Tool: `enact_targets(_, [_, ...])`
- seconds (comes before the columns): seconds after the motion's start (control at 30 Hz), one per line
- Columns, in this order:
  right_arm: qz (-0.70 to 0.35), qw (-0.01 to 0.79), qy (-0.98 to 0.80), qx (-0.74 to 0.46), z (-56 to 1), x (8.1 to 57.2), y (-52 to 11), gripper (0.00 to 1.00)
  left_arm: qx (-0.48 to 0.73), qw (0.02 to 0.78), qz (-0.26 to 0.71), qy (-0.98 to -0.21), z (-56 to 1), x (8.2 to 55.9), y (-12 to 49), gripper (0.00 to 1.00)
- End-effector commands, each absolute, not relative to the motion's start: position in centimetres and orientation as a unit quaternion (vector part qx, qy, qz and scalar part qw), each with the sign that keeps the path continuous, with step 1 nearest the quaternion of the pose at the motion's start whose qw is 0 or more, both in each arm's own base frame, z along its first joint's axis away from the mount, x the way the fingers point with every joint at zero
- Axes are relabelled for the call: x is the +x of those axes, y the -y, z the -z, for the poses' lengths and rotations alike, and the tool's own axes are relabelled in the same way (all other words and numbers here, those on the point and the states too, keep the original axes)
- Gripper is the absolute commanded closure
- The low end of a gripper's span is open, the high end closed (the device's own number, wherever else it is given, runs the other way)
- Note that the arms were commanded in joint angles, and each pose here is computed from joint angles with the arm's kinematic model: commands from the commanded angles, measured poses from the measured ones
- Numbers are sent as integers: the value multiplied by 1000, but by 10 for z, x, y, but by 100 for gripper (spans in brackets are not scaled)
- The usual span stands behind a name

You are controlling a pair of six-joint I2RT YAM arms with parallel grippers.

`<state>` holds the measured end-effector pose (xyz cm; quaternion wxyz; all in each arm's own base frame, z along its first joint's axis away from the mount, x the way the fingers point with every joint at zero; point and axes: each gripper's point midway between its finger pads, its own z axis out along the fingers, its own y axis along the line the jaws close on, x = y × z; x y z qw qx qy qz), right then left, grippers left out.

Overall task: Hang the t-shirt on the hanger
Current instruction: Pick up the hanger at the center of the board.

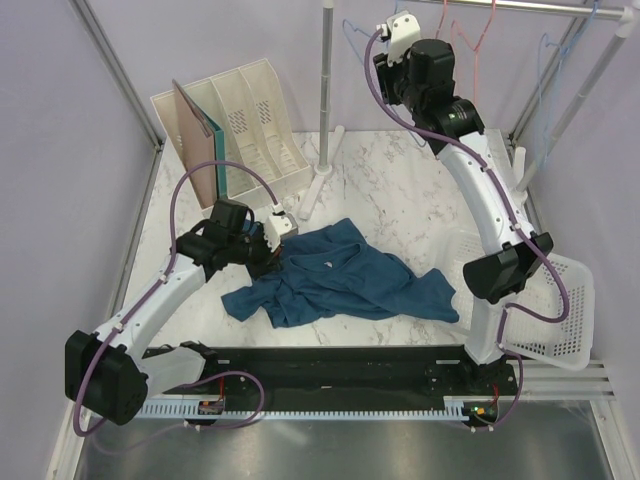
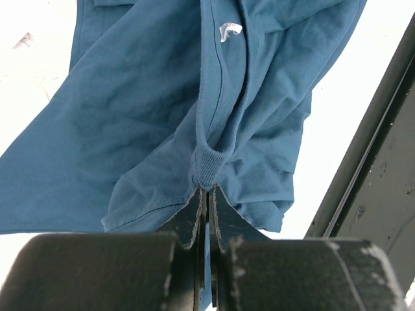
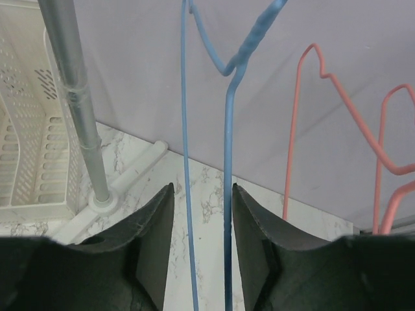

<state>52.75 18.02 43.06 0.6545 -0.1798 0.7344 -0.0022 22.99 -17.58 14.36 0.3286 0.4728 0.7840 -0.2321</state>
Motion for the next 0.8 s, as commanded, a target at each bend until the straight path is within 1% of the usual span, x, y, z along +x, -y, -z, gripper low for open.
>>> enact_targets(0.0, [-6, 676, -713, -184, -442, 533, -185, 57, 468, 342, 245, -777, -151, 229, 181, 98])
enact_targets(0.03, [-7, 677, -713, -185, -443, 533, -185, 61, 468, 343, 244, -777, -152, 229, 181, 98])
enact_targets(0.07, [-7, 679, -711, -184, -446, 532, -185, 69, 468, 343, 243, -777, -152, 229, 181, 98])
enact_targets(0.1, [-7, 684, -706, -184, -452, 530, -184, 74, 469, 343, 244, -776, -152, 230, 181, 98])
enact_targets(0.13, [-5, 686, -703, -185, -455, 529, -184, 82, 469, 345, 247, -775, -154, 229, 182, 98])
enact_targets(0.17, [0, 690, -702, -179, -459, 529, -181, 96, 470, 345, 248, -774, -154, 229, 183, 98])
enact_targets(0.2, [0, 698, -695, -172, -469, 525, -178, 99, 469, 343, 251, -774, -154, 228, 183, 98])
enact_targets(0.47, [-12, 748, -644, -159, -528, 495, -169, 100, 465, 344, 252, -776, -155, 228, 184, 98])
enact_targets(0.57, [-2, 756, -636, -152, -542, 485, -160, 100, 464, 345, 249, -777, -156, 229, 183, 98])
enact_targets(0.67, [8, 747, -645, -161, -540, 473, -153, 100, 461, 344, 249, -779, -155, 231, 183, 98])
enact_targets(0.77, [4, 719, -670, -186, -517, 456, -152, 100, 457, 340, 250, -783, -155, 232, 184, 98])
